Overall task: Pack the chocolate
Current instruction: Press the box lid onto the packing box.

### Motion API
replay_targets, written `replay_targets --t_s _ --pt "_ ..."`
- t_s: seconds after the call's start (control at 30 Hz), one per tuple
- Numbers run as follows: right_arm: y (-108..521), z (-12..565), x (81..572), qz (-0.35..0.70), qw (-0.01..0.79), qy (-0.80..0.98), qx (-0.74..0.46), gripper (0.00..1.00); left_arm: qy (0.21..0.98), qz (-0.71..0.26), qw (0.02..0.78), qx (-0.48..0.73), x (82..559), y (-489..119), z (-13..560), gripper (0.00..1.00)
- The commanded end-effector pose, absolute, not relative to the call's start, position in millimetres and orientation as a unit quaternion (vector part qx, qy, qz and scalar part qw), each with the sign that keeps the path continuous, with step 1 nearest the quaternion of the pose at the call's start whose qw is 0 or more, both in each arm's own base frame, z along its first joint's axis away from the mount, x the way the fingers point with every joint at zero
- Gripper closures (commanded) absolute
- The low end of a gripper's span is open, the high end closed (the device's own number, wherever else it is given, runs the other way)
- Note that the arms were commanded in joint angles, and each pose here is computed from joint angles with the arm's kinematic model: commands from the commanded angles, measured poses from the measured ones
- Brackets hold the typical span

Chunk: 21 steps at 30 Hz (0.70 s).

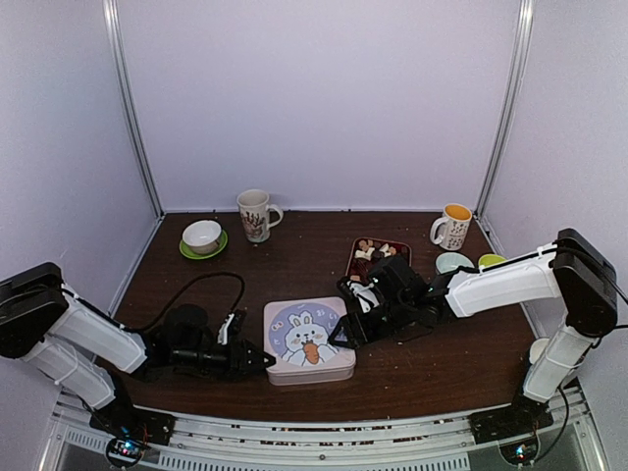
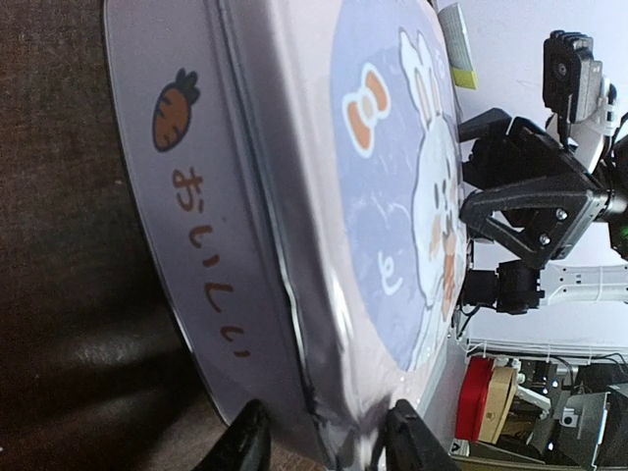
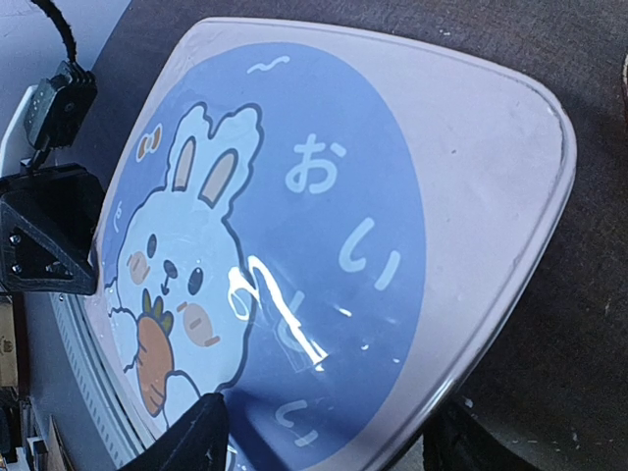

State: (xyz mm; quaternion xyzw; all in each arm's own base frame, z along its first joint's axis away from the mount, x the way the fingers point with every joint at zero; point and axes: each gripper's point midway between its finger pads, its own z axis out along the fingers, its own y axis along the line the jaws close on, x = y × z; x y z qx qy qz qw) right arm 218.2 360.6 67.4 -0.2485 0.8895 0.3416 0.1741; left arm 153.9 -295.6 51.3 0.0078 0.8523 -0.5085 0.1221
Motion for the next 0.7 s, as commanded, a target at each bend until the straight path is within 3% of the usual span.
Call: replay_targets --t_s 0.0,0.17,0.4,0.47,0.6,0.67 --pt "356.3 61.3 209.8 0.332 0.168 0.890 -0.263 0.32 0.907 -0.412 0.085 -0.011 139.8 -267.2 -0.1 0.60" --pt "346.6 89.6 222.7 0.313 0.221 0.887 -0.258 0.30 0.908 -0.405 0.106 -0.009 145.9 -265.0 5.9 0.60" --pt "320.4 107.3 205.6 0.310 0.243 0.877 -0.275 0.30 0.907 -0.376 0.191 0.018 163.0 -250.2 53.6 0.50" --pt "324.1 113.3 193.3 0.345 0.234 0.863 -0.284 0.41 0.896 -0.387 0.217 0.025 166.9 -250.0 74.4 0.54" --pt "340.0 122.0 171.1 0.430 0.212 0.828 -0.293 0.74 0.865 -0.442 0.231 0.051 164.1 -264.2 99.0 0.95" --pt "344.2 120.7 166.5 0.452 0.209 0.818 -0.290 0.99 0.852 -0.467 0.230 0.064 163.2 -273.9 105.8 1.00"
